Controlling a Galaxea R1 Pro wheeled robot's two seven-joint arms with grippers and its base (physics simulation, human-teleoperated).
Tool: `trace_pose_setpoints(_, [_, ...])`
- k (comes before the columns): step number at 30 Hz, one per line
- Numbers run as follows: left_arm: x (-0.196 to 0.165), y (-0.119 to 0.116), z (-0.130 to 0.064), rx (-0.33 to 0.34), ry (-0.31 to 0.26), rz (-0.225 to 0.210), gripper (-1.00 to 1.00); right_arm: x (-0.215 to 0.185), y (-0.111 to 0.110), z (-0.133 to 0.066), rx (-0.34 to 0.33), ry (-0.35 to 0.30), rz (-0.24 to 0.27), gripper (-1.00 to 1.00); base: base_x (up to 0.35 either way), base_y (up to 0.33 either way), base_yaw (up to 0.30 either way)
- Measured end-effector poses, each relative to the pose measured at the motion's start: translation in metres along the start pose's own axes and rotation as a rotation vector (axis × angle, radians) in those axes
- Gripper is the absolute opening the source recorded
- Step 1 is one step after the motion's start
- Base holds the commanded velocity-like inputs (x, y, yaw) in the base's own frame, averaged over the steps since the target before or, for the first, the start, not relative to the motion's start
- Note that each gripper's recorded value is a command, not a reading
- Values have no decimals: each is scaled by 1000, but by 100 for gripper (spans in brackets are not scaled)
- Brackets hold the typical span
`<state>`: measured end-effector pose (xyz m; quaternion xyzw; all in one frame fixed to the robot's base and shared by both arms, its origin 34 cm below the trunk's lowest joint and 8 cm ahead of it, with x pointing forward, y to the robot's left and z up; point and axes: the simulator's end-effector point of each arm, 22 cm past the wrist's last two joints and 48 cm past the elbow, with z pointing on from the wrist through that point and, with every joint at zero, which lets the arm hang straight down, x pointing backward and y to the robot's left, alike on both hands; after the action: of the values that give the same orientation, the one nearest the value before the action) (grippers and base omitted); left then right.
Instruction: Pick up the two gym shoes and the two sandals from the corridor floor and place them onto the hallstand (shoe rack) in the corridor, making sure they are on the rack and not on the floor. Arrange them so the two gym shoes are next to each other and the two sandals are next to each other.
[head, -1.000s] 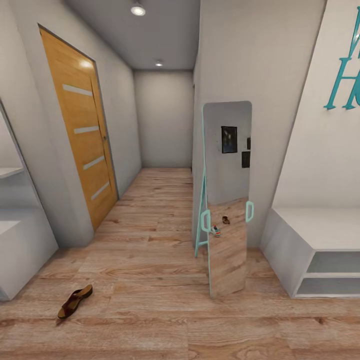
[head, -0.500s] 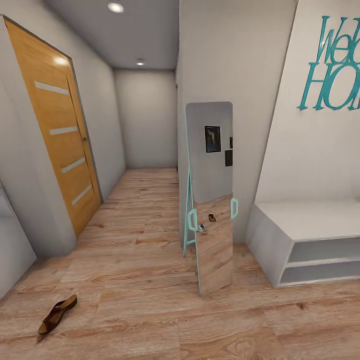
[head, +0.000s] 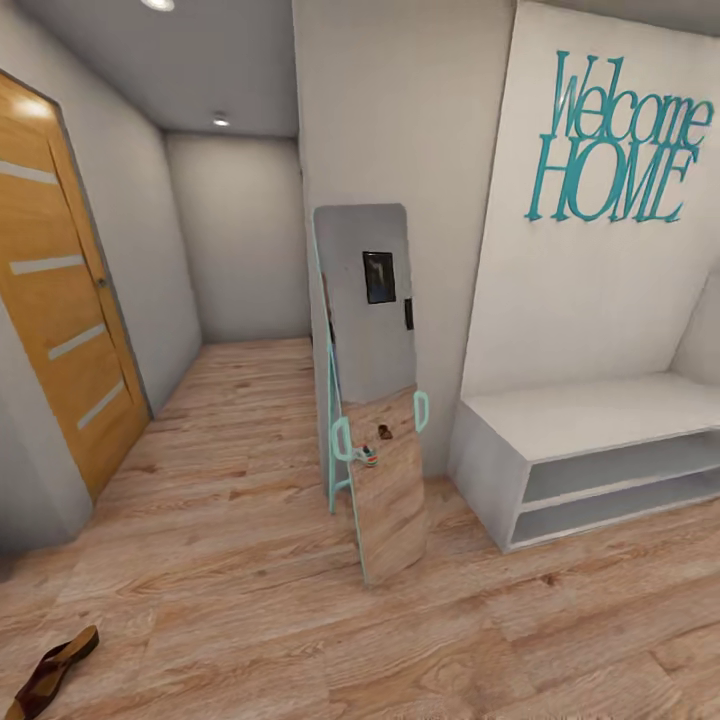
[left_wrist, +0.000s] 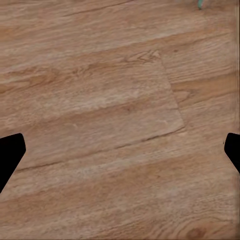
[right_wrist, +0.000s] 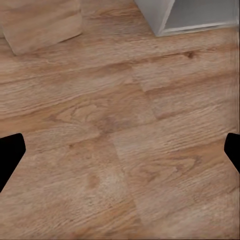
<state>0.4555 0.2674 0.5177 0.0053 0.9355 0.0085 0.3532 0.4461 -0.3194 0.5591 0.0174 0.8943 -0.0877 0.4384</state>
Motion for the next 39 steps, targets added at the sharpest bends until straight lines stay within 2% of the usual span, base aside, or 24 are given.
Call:
trace_pose_setpoints(18, [0, -1, 0, 5, 0, 8, 100, 0, -1, 0, 2, 0, 2, 100, 21, 0, -300])
trace_pose_setpoints(33, [-1, -2, 0, 8, -2, 13, 100, 0, -1, 0, 2, 0, 3, 100, 300, 0, -300])
trace_pose_setpoints(39, [0, -2, 0, 6, -1, 11, 100, 0, -1, 0, 2, 0, 3, 100, 162, 0, -300])
